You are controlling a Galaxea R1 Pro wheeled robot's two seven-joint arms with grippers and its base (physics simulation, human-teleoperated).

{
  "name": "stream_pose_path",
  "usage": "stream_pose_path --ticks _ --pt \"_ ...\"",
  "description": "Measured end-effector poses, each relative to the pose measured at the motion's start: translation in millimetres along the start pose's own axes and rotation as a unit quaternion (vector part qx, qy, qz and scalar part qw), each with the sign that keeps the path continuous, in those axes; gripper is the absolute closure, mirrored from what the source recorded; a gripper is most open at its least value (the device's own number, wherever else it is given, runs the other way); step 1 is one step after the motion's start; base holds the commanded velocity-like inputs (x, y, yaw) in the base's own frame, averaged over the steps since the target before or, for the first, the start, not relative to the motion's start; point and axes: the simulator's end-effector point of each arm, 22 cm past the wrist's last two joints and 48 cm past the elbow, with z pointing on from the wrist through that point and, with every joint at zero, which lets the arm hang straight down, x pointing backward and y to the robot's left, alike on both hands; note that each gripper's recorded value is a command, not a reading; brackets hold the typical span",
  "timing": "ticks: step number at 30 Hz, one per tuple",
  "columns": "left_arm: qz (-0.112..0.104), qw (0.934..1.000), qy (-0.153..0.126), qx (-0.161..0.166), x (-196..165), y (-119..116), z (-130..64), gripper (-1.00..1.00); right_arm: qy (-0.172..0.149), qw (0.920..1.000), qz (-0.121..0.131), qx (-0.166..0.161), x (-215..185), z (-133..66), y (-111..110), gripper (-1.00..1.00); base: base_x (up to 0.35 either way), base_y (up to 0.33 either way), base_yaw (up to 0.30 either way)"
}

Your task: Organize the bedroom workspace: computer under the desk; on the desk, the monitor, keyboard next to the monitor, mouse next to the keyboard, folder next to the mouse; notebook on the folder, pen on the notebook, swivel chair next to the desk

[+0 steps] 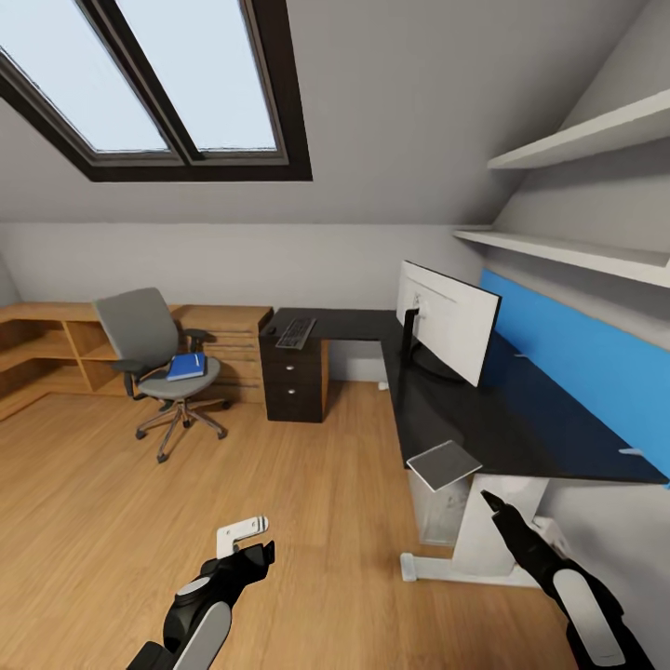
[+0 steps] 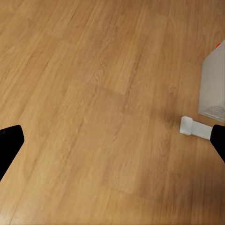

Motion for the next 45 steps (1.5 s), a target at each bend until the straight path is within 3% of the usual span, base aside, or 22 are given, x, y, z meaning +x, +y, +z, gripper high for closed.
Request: stream_pose_path --ticks 11,21,32,42,45 --pt "0.000 1.0000 -0.001 0.000 10 3 11.4 -1.00 -0.030 0.9994 0.004 0.017 0 9.0 -28 -1.00 0.000 0.000 0.000" --pt "0.000 1.0000 0.001 0.000 22 6 22.3 -1.00 -0.015 0.9987 0.018 0.046 25 17.8 -70 -1.00 0.000 0.000 0.000" --pt "-0.001 1.0000 0.003 0.000 36 9 34.6 -1.00 -0.008 0.9983 0.028 0.051 39 25.3 -90 -1.00 0.000 0.000 0.000" --pt "0.000 1.0000 0.003 0.000 49 12 45.6 -1.00 -0.001 0.9968 0.069 0.040 49 32.4 -98 -1.00 0.000 0.000 0.000" --pt "0.000 1.0000 0.005 -0.001 53 13 48.7 -1.00 0.029 0.9946 0.096 0.029 62 33.5 -95 -1.00 0.000 0.000 0.000"
